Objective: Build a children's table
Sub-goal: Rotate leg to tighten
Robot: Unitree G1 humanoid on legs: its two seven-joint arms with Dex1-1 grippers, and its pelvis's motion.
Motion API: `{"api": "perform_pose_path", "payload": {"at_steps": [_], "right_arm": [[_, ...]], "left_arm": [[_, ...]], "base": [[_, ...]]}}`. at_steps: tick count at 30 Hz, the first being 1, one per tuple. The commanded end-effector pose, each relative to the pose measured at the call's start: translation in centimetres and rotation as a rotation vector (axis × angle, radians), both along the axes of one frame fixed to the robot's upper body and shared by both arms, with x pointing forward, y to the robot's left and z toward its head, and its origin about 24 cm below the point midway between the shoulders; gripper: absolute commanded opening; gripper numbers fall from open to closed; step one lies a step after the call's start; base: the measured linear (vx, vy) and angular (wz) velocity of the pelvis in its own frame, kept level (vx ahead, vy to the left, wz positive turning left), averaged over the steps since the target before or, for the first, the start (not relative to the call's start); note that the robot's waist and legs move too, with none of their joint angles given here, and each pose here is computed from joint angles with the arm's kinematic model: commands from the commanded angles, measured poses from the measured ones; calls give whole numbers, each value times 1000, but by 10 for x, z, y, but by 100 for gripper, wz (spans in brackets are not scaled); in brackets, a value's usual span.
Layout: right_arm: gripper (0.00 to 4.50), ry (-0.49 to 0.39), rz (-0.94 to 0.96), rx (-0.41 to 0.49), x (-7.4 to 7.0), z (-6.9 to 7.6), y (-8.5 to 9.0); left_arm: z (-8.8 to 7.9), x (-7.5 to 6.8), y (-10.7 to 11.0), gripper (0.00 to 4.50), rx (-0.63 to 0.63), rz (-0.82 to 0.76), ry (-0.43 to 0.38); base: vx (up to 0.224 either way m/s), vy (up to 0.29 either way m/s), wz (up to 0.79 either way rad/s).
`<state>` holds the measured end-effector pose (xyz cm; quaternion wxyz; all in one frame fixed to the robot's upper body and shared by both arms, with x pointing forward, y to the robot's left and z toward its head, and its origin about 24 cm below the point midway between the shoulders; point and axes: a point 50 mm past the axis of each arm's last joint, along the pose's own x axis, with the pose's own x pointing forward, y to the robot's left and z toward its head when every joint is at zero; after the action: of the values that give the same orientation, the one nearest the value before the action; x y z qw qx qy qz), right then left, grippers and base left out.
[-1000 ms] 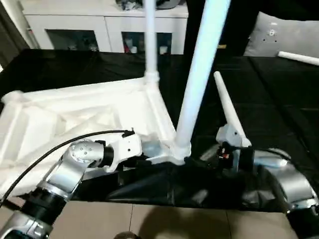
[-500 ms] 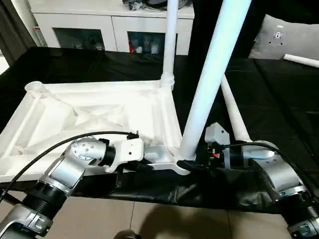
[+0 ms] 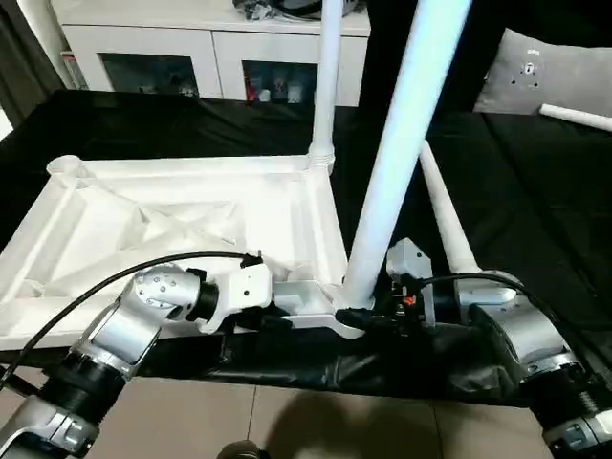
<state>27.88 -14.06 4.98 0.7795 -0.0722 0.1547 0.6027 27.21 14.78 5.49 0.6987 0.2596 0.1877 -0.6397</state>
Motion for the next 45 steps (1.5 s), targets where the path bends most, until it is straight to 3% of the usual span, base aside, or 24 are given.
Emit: {"api": "perform_pose_path", "payload": {"at_steps": [1, 3, 9, 10, 15, 16, 18, 27, 28, 33, 42, 45], "right_arm": [[275, 50, -76, 2, -2, -10, 8], [275, 54, -186, -35, -1, -20, 16], [274, 122, -496, 33, 18, -28, 43], [274, 131, -587, 26, 25, -31, 51], [274, 87, -674, 0, 33, -30, 58], [330, 83, -677, 3, 33, -30, 59], [344, 90, -689, 20, 33, -29, 58], [411, 30, -646, 68, 28, -23, 39], [431, 20, -632, 71, 27, -21, 35], [446, -44, -495, 76, 14, -6, 7], [446, -98, -325, 8, 2, 11, -24], [446, -101, -232, -25, 0, 19, -29]], "left_arm": [[-7, -13, -17, 0, -58, -8, 50], [-9, -16, -24, 0, -101, 79, 54], [-10, -16, -51, 0, -188, 218, 29], [-6, -16, -67, 0, -236, 253, 16], [0, -15, -84, 0, -257, 301, -20], [0, -15, -85, 0, -258, 304, -22], [0, -13, -84, 0, -246, 316, -37], [-7, -4, -62, 0, -158, 372, -84], [-7, -2, -60, 0, -161, 378, -80], [-12, 5, -43, 0, -124, 372, -80], [-13, 9, -25, 0, -32, 221, -74], [-14, 2, -19, 0, 16, 81, -24]], "base": [[0, 0, 0], [0, 0, 0], [0, 0, 0], [0, 0, 0], [0, 0, 0], [0, 0, 0], [0, 0, 0], [0, 0, 0], [0, 0, 0], [0, 0, 0], [0, 0, 0], [0, 0, 0]]}}
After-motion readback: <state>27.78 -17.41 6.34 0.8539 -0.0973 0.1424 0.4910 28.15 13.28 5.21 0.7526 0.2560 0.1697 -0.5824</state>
